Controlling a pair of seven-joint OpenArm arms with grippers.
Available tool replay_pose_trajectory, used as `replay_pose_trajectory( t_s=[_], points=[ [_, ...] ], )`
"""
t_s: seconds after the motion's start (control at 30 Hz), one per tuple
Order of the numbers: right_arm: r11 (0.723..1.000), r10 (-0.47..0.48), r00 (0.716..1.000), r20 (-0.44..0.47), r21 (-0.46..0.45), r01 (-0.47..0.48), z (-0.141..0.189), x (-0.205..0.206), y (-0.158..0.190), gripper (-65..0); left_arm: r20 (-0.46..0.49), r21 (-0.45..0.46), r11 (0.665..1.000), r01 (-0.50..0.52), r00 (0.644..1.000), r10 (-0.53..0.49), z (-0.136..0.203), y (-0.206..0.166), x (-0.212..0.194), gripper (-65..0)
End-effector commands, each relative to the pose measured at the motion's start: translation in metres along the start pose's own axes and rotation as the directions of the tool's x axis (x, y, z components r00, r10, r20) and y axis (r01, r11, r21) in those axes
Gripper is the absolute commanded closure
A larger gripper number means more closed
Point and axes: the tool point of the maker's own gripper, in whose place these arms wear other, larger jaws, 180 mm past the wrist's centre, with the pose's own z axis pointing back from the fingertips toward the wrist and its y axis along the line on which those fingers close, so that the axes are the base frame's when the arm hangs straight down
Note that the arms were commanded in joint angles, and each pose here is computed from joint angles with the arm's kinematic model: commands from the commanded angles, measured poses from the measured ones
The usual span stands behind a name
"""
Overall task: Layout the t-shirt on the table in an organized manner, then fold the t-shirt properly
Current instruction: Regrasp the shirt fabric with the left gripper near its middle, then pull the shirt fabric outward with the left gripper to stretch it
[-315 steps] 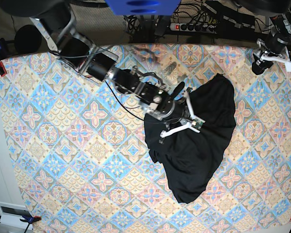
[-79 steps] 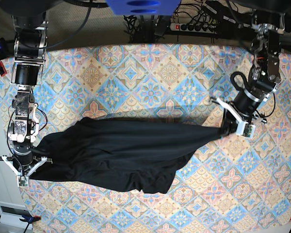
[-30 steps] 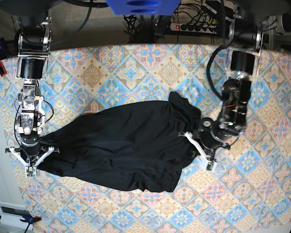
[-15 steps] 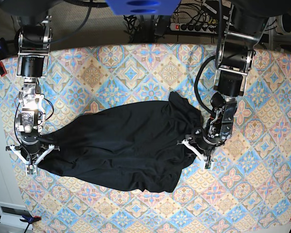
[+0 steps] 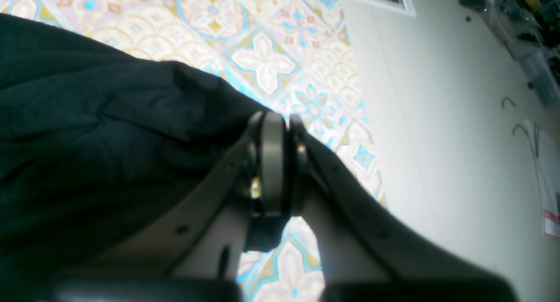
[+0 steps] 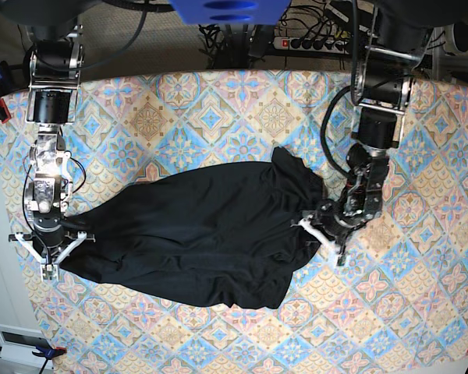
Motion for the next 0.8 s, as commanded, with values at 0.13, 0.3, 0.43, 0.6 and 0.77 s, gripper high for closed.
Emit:
replay_pose_trajectory(
  t_s=[0.13,0.3,0.43,0.6,0.77],
  points=[
    [1.0,0.015,0.997,0.08,-0.027,-0.012,0.008,0.023,-0.012,0.0,-0.014,0.015,1.0,-0.016,1.0,0.016,0.012,0.017,-0.002,-29.9],
    [1.0,0.016,0.997,0.074,-0.025,-0.015,0.008,0.02,-0.011,0.0,-0.028,-0.012,1.0,-0.006,1.0,0.006,0.005,-0.003,-0.013,-29.8],
    [1.0,0.016,0.997,0.074,-0.025,-0.015,0.008,0.02,-0.011,0.0,-0.035,-0.039,0.999,0.015,0.999,-0.016,-0.004,-0.03,-0.017,-29.6],
    [1.0,0.016,0.998,0.067,-0.026,-0.015,0.008,0.019,-0.011,0.0,-0.066,-0.025,0.999,0.047,0.997,-0.048,-0.017,-0.039,-0.016,-16.1],
    [1.0,0.018,0.995,0.1,-0.027,-0.015,0.014,0.031,-0.011,0.0,0.042,-0.001,0.996,0.088,0.995,-0.088,-0.015,-0.037,0.037,0.0]
  ],
)
